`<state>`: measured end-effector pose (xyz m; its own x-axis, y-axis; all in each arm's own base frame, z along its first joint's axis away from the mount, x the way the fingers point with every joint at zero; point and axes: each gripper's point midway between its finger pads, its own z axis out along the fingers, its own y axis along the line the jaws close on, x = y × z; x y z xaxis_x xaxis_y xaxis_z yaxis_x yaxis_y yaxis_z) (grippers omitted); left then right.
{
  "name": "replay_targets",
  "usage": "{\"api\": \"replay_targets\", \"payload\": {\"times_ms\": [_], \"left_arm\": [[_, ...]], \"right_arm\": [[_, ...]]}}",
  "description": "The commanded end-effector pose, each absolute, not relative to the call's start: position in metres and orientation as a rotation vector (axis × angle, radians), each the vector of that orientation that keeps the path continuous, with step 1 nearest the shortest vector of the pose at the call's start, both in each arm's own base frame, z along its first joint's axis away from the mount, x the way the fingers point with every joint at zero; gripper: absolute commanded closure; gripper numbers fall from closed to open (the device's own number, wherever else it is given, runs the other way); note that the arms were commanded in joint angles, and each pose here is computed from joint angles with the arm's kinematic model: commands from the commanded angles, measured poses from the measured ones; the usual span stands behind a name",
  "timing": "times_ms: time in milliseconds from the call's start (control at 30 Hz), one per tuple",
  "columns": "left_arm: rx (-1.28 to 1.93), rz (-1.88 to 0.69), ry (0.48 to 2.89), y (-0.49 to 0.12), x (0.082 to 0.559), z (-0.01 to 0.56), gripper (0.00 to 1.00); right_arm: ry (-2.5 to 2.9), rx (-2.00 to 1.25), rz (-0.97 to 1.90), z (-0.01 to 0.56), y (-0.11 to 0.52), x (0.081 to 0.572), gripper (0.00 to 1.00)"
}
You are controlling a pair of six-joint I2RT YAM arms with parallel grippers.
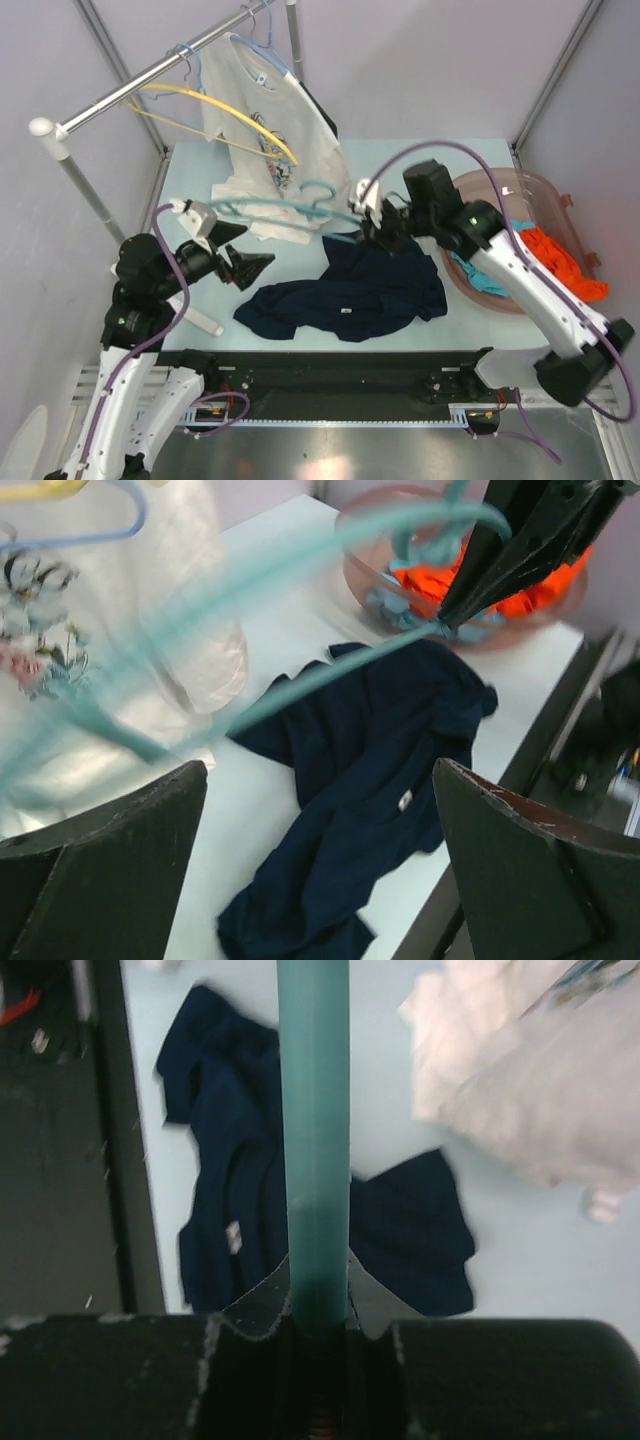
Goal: Place the t-shirt on the hanger
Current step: Pick up the hanger from the clothesline, then place the T-shirt on the hanger.
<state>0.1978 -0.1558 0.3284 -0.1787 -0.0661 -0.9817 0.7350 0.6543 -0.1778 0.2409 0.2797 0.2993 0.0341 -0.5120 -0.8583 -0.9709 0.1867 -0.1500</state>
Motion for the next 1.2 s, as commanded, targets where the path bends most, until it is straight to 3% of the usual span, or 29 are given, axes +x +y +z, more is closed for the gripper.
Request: {"api": "replay_targets", "payload": {"times_ms": [0, 200, 467, 567, 667, 733, 767, 800, 833, 867, 900, 1000, 1167], "left_arm": [[1.083, -0.658, 1.436, -0.160, 0.153, 0.339, 0.00], [1.380, -0.628, 1.379, -0.170, 0.140, 0.314, 0.09], [1.548, -0.581, 1.369, -0.196, 0.145, 0.271, 0.12], [1.538, -0.561, 1.391, -0.205, 0.156, 0.260, 0.23], [1.557, -0.588, 1.352, -0.213, 0.152, 0.247, 0.44], [1.544, -0.610, 1.358, -0.216, 0.151, 0.244, 0.74], [1.521, -0.636, 1.375, -0.219, 0.151, 0.244, 0.97], [1.511, -0.655, 1.383, -0.221, 0.151, 0.244, 1.00], [1.508, -0.671, 1.388, -0.222, 0.149, 0.244, 1.00], [1.506, -0.694, 1.394, -0.224, 0.147, 0.244, 1.00], [1.508, -0.715, 1.395, -0.225, 0.144, 0.243, 1.00], [1.507, -0.734, 1.389, -0.227, 0.142, 0.240, 1.00], [1.493, -0.748, 1.380, -0.230, 0.141, 0.237, 1.00]], "right_arm": [[1.653, -1.624, 0.641, 0.251, 0.234, 0.185, 1.00], [1.742, -1.557, 0.679, 0.234, 0.213, 0.159, 1.00], [1.738, -1.624, 0.629, 0.230, 0.204, 0.153, 1.00], [1.685, -1.667, 0.624, 0.236, 0.209, 0.150, 1.00], [1.630, -1.707, 0.598, 0.239, 0.213, 0.148, 1.00], [1.600, -1.717, 0.580, 0.242, 0.215, 0.148, 0.95], [1.584, -1.722, 0.580, 0.244, 0.217, 0.148, 0.92], [1.578, -1.717, 0.580, 0.246, 0.219, 0.148, 0.79], [1.555, -1.691, 0.580, 0.252, 0.224, 0.153, 0.74], [1.543, -1.671, 0.585, 0.257, 0.228, 0.155, 0.63], [1.517, -1.647, 0.606, 0.268, 0.235, 0.158, 0.39], [1.455, -1.581, 0.731, 0.301, 0.260, 0.158, 0.34], [1.422, -1.507, 0.885, 0.327, 0.287, 0.157, 0.38]]}}
